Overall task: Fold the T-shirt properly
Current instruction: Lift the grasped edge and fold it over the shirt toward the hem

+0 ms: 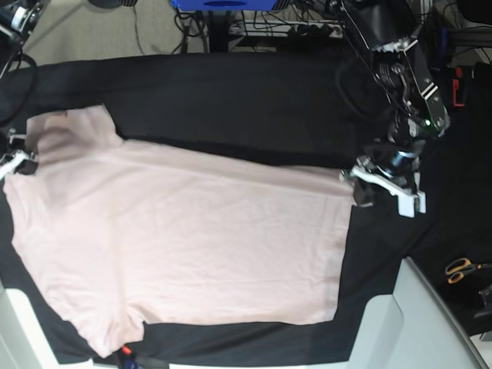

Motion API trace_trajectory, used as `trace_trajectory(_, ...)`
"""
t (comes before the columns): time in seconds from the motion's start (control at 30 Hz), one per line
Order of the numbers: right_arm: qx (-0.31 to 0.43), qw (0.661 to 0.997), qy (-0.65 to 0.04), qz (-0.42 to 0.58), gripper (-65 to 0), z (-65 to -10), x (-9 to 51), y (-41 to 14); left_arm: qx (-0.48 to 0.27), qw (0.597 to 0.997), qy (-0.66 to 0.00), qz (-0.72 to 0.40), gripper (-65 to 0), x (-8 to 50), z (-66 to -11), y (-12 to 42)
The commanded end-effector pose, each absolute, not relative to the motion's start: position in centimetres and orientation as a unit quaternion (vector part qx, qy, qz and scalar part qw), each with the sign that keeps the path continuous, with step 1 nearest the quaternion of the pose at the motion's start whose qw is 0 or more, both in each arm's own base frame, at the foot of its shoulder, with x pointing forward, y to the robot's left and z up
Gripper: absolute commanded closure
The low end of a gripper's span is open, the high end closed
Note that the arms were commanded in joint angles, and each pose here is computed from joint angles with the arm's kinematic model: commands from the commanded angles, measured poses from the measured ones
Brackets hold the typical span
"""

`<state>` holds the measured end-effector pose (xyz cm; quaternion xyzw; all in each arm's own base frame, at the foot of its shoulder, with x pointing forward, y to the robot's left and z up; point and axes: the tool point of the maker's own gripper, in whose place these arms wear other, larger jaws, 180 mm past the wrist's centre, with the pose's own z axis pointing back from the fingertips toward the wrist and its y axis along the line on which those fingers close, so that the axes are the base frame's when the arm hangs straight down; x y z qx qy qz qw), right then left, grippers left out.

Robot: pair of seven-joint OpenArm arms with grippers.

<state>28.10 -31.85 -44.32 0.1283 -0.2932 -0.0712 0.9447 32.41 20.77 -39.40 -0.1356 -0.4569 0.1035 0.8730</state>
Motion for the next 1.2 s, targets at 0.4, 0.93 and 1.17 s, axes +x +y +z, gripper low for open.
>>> trace_trajectory(0.4, 0.114, 0.926, -0.352, -0.072, -0.3, -40.9, 33.1, -34.1, -0.165, 0.881, -0.438, 0.066, 0.0, 36.9, -39.6, 17.0)
trace_trajectory(0.93, 0.113, 0.923, -0.363, -0.063, -0.2, -41.9, 37.9, -32.4, -0.154, 0.889, -0.429, 0.050, 0.0, 40.1, -40.8, 16.0)
trace_trajectory(1.17, 0.111, 0.915, -0.388, -0.017, -0.2, -41.2, 39.7, -30.5, -0.153, 0.893, -0.423, 0.027, 0.0, 40.3, -41.7, 14.7)
